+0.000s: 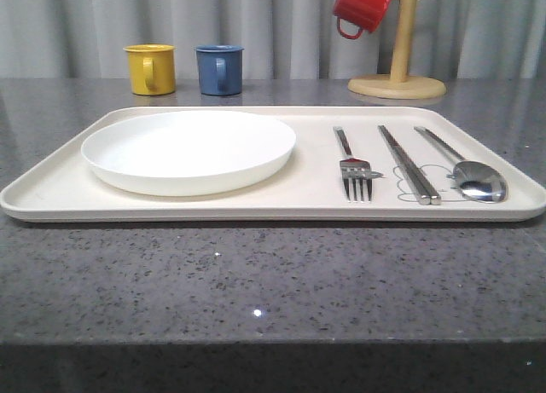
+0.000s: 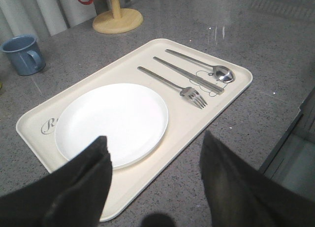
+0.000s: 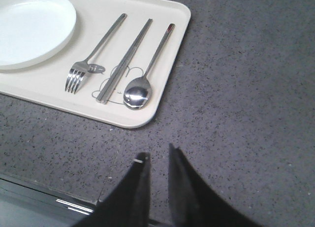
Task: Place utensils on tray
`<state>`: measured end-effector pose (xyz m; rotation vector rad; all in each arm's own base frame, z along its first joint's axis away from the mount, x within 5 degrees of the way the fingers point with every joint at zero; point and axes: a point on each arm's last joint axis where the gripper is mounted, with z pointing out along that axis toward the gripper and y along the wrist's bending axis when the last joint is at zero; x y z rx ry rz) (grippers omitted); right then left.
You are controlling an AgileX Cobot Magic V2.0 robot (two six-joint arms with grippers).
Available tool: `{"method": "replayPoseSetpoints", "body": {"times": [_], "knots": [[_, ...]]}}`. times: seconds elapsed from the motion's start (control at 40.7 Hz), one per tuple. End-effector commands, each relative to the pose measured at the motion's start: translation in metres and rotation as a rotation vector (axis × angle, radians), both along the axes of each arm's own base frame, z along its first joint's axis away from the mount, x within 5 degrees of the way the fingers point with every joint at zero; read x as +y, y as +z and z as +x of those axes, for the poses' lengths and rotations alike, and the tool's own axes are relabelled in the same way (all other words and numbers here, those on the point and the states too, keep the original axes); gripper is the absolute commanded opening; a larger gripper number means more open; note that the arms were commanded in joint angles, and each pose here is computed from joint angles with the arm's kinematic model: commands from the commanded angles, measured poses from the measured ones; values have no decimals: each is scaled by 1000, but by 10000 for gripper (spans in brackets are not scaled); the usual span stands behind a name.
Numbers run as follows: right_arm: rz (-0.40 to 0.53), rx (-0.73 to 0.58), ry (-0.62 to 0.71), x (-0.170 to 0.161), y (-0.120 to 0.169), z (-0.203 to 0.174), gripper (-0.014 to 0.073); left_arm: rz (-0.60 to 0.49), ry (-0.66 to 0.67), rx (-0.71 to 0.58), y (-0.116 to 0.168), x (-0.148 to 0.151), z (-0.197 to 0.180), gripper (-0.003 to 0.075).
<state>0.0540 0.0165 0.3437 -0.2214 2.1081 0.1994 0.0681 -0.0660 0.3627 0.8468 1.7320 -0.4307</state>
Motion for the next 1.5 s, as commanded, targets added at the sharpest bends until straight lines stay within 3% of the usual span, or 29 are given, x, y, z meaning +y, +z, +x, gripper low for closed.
{"method": "replayPoseSetpoints", "body": {"times": [0.0, 0.049, 0.172, 0.467, 0.86, 1.056, 1.253, 1.474], "knots": [[5, -97, -4, 0, 13, 3, -62, -90, -2, -61, 15, -1, 0, 391], [5, -97, -4, 0, 13, 3, -120, -90, -2, -61, 15, -1, 0, 391], [7, -107, -5, 0, 14, 4, -122, -90, -2, -61, 15, -1, 0, 371], [17, -115, -3, 0, 14, 4, -122, -84, -2, -55, 14, -1, 0, -20], [16, -114, -3, 0, 14, 4, -122, -115, 6, -92, 11, 5, -5, -18], [16, -112, -2, 0, 14, 4, -122, -183, 243, -231, -13, 32, -12, -18], [16, -112, -2, 0, 14, 4, -122, -226, 552, -391, -65, 55, -18, -18], [16, -111, -2, 0, 14, 4, -122, -257, 793, -387, -130, 67, -17, -18]]}}
